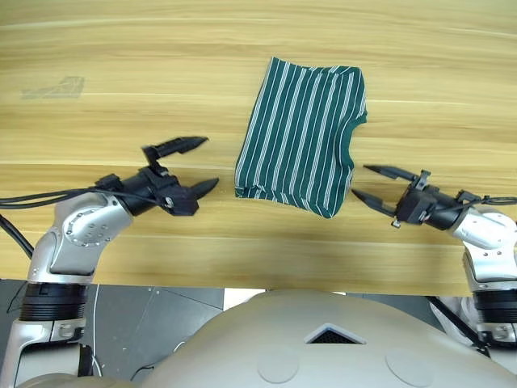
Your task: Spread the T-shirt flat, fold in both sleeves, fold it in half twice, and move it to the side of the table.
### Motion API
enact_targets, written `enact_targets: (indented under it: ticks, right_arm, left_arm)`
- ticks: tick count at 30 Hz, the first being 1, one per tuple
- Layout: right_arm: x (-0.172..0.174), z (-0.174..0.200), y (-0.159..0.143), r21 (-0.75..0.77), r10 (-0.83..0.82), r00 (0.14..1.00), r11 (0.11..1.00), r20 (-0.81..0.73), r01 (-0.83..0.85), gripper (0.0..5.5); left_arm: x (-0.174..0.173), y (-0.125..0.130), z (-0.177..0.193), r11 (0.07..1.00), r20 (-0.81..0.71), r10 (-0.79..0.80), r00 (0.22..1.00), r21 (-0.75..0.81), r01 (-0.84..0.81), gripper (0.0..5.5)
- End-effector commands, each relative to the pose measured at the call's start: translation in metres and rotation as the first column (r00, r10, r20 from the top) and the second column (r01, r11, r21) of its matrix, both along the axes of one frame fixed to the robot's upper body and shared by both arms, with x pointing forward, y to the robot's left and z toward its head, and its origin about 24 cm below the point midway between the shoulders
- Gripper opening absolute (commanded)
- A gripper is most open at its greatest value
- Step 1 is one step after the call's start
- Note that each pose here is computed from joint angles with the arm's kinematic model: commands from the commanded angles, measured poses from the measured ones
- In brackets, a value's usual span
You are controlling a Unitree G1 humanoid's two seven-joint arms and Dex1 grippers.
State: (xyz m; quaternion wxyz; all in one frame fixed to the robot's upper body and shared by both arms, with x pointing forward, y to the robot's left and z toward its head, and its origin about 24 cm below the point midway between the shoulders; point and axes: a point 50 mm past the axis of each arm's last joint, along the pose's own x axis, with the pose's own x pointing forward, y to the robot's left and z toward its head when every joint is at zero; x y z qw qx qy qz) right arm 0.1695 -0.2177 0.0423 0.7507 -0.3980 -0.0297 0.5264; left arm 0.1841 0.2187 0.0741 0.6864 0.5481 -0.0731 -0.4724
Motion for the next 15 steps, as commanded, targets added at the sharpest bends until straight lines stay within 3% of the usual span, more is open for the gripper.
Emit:
enact_targets:
  ticks: [1,6,15]
  right_arm:
    - [0.0,-0.008,-0.004,-0.107,0.092,0.995,0.99,0.034,-0.088,2.3]
    - [-0.001,-0.019,-0.009,-0.187,0.144,0.989,0.973,0.019,-0.138,2.3]
    - [0.016,-0.032,0.023,-0.168,0.233,0.971,0.961,0.057,-0.221,2.3]
  left_arm:
    - [-0.003,-0.01,-0.014,0.989,-0.04,-0.12,0.992,0.077,0.123,4.28]
    - [0.002,-0.013,-0.029,0.978,-0.082,-0.172,0.982,0.105,0.18,4.28]
    - [0.033,-0.019,-0.051,0.982,-0.058,-0.158,0.986,0.097,0.163,4.28]
